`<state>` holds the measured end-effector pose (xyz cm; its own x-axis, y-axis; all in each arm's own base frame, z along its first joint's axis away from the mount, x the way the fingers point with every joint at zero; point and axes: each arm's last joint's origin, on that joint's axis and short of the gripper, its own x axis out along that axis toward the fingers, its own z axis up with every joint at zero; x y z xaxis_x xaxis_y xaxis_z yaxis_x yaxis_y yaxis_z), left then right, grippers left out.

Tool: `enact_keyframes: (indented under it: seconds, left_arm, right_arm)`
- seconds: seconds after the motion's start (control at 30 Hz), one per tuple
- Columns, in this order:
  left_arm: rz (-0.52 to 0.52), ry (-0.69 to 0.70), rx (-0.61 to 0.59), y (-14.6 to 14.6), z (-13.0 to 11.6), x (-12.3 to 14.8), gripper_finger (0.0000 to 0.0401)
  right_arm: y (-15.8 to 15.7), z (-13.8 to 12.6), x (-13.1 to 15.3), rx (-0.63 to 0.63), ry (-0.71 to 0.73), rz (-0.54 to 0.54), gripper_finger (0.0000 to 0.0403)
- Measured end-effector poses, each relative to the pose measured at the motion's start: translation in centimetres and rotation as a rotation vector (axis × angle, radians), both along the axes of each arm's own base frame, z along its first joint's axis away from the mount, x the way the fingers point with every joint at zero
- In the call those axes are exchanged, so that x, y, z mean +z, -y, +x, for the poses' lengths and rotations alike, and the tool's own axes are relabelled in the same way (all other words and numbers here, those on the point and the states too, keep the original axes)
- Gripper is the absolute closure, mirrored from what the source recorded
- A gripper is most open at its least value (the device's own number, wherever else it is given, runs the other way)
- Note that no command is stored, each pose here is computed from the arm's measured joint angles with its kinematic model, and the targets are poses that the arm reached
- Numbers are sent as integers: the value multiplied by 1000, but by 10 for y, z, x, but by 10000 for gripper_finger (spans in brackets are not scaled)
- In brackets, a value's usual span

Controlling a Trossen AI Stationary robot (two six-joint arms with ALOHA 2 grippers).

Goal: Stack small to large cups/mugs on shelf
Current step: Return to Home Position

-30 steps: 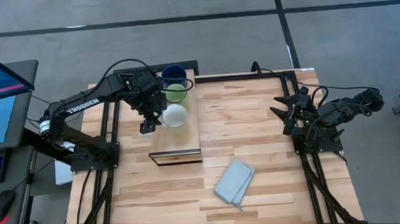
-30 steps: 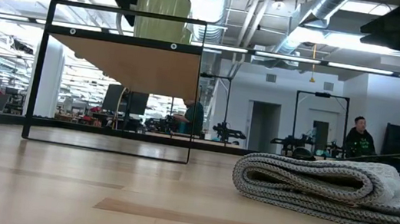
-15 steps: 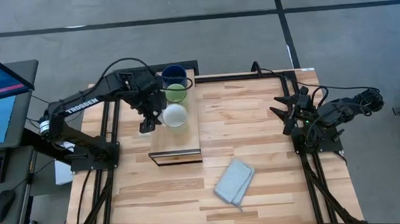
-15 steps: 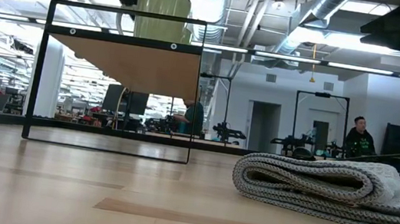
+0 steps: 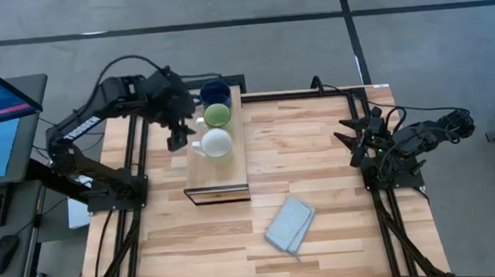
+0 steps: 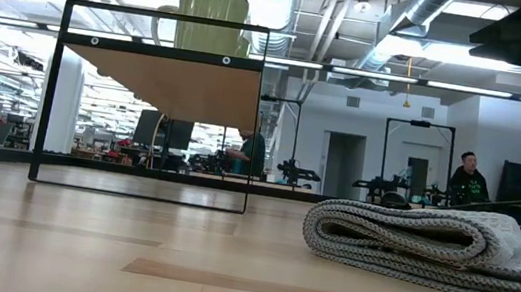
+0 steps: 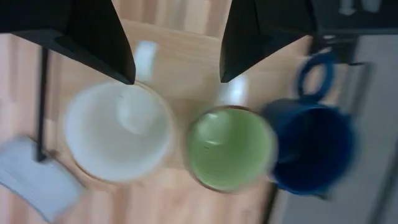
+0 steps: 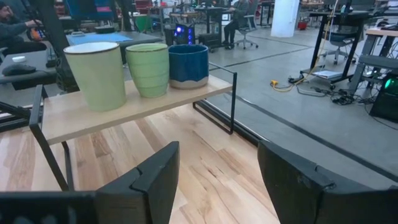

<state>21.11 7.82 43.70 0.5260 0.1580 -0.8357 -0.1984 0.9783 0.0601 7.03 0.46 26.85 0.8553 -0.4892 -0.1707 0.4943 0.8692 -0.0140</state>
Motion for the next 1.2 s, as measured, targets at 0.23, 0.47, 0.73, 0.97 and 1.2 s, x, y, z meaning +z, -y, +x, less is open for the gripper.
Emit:
enact_keyframes:
  seconds: [0.23,0.47,0.73,0.97,1.2]
  left_arm:
    - [106,63,73,-1,-4,15,174]
    - [196,312,12,15,-38,42,174]
    - [276,593,-71,38,-96,29,174]
    - [296,718,-39,48,-125,-14,174]
    - [300,784,7,52,-137,-52,174]
  right_arm:
    - [0,0,1,0,-10,-29,163]
    - [2,0,11,-83,25,-128,163]
    - [-3,2,27,129,56,-335,163]
    - [3,-10,35,130,145,-379,163]
    - [9,-7,29,-2,191,-387,163]
